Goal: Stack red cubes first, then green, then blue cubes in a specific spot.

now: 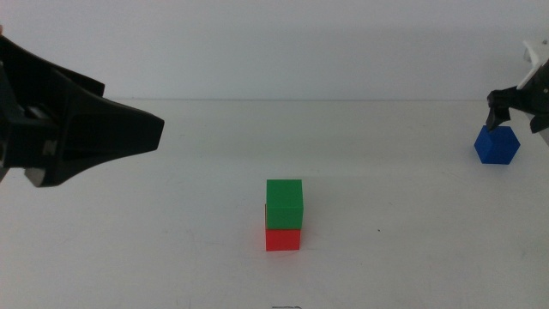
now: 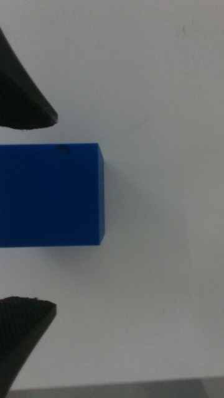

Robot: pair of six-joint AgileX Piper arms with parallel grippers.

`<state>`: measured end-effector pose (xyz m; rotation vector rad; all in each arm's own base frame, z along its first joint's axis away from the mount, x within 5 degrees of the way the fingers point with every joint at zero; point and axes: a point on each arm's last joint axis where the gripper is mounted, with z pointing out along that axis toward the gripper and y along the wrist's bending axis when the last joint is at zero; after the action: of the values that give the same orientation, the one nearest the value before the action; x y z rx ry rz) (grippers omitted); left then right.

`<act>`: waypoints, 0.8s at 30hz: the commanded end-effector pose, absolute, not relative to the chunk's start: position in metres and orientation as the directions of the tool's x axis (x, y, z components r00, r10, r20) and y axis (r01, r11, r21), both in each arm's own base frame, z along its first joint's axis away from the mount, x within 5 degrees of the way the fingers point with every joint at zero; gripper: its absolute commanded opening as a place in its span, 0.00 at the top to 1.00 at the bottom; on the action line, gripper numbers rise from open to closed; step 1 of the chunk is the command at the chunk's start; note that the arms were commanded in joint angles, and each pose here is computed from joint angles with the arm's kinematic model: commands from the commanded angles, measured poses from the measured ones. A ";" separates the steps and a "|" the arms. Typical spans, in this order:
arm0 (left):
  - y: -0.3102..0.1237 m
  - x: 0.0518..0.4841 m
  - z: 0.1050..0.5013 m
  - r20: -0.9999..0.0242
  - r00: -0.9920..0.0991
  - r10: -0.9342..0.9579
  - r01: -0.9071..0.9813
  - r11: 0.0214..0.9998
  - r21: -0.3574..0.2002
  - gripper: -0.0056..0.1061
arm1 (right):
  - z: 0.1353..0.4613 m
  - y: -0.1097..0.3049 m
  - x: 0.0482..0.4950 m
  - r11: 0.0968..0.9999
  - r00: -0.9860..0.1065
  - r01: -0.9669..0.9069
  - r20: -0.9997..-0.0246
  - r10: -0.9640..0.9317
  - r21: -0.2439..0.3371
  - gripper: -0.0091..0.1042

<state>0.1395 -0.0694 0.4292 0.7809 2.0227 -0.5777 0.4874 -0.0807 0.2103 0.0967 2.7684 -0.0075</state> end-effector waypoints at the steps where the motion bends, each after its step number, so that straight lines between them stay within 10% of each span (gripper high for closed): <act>1: -0.072 0.138 0.443 -0.892 -0.379 0.245 0.714 0.691 -0.113 0.11 | 0.248 -0.082 0.488 0.998 -0.878 0.057 -0.478 0.040 -0.022 0.23; 20: -0.072 0.138 0.443 -0.892 -0.379 0.245 0.714 0.691 -0.113 0.11 | 0.210 -0.071 0.501 0.999 -0.898 0.011 -0.439 -0.005 -0.034 0.23; 24: -0.072 0.138 0.443 -0.892 -0.379 0.245 0.714 0.691 -0.113 0.11 | 0.206 -0.064 0.503 0.998 -0.903 -0.003 -0.428 -0.033 -0.071 0.37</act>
<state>0.1395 -0.0694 0.4292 0.7812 2.0226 -0.5776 0.5012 -0.0638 0.1608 0.0029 2.8209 -0.0300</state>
